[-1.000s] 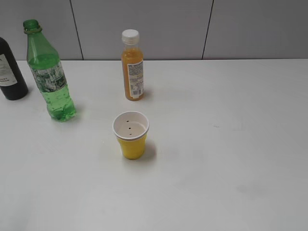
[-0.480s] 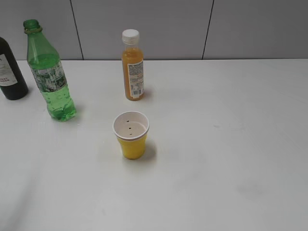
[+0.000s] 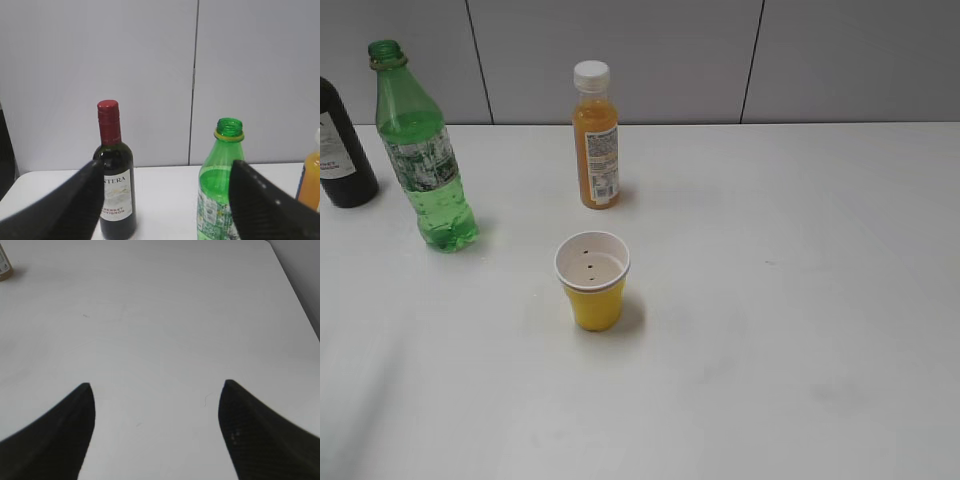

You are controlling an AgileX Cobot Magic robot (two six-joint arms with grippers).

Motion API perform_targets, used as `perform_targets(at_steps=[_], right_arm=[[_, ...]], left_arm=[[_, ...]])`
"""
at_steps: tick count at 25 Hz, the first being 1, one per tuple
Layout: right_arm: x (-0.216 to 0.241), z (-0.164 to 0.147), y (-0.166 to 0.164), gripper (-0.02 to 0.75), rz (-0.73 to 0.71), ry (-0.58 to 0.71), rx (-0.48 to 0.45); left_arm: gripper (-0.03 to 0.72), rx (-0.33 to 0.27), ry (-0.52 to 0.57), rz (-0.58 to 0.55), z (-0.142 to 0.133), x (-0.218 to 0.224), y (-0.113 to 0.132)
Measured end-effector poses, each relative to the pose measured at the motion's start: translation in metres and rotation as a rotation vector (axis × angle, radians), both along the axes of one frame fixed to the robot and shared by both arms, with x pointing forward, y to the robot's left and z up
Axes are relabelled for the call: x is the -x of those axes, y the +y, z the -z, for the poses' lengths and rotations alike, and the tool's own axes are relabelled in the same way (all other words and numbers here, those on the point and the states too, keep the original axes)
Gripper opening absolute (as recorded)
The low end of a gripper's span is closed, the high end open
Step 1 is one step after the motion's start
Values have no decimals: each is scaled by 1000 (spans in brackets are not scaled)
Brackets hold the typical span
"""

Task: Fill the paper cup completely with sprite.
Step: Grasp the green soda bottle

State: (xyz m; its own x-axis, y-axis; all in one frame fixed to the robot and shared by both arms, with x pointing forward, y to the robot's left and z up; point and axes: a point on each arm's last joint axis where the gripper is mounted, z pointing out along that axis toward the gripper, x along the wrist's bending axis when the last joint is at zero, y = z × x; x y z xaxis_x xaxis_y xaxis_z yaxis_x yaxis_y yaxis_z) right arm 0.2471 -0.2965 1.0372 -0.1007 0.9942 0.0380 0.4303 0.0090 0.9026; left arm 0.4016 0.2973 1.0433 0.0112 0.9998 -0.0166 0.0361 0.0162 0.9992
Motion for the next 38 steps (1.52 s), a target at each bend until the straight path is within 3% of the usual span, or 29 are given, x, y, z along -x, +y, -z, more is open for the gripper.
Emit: perform_targets(at_steps=[6,11,22,27,38], right_arm=[[0,0,0,594,0,0,1],[0,0,0,594,0,0,1],[0,0,0,594,0,0,1],[0,0,0,594,0,0,1],[0,0,0,594,0,0,1]], left_arm=[[589,-10,15,8,10,-16,-1],[589,-29,18,96,23,-33,-10],[620,1,65,206,67,-66,-21],[658,21,64,226,86,-76,-24],[661,-2,128,237,119,-105,-26]])
